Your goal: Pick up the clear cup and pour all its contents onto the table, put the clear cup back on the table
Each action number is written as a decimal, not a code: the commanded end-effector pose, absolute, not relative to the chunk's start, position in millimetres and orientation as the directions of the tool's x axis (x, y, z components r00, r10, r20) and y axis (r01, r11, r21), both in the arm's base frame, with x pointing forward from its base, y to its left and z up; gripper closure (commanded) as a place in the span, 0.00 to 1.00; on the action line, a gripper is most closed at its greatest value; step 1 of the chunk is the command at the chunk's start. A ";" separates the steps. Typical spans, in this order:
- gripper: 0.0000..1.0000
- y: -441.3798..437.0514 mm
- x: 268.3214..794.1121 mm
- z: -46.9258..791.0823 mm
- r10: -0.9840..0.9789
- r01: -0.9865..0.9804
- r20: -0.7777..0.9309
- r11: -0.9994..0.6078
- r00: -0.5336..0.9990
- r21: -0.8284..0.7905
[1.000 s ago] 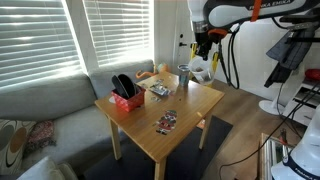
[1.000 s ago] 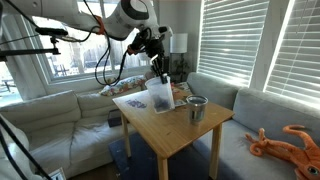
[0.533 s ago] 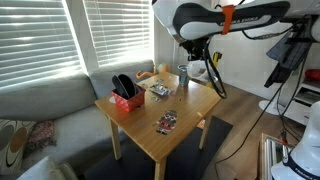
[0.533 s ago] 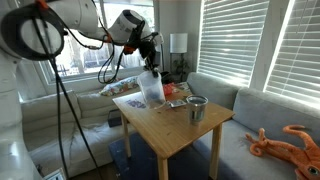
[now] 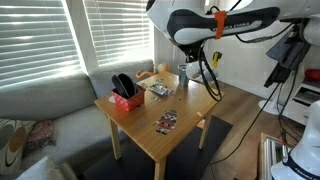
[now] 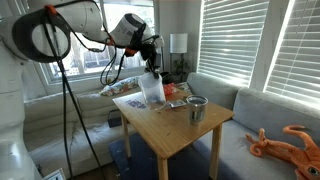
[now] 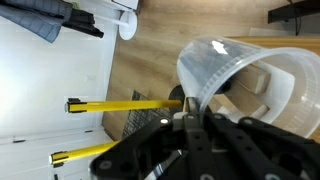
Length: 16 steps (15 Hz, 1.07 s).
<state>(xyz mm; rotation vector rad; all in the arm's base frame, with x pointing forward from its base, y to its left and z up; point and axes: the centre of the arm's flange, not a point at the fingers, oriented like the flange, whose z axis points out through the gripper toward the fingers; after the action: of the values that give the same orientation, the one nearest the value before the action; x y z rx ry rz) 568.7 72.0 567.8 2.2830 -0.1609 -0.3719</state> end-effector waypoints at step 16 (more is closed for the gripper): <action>0.99 160.5 667.7 457.6 -0.419 0.198 -0.195 -0.037 0.887 0.979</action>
<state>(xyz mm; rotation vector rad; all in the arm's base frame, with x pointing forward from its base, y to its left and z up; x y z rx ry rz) 637.9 140.2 440.1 1.6019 -0.2140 -0.4990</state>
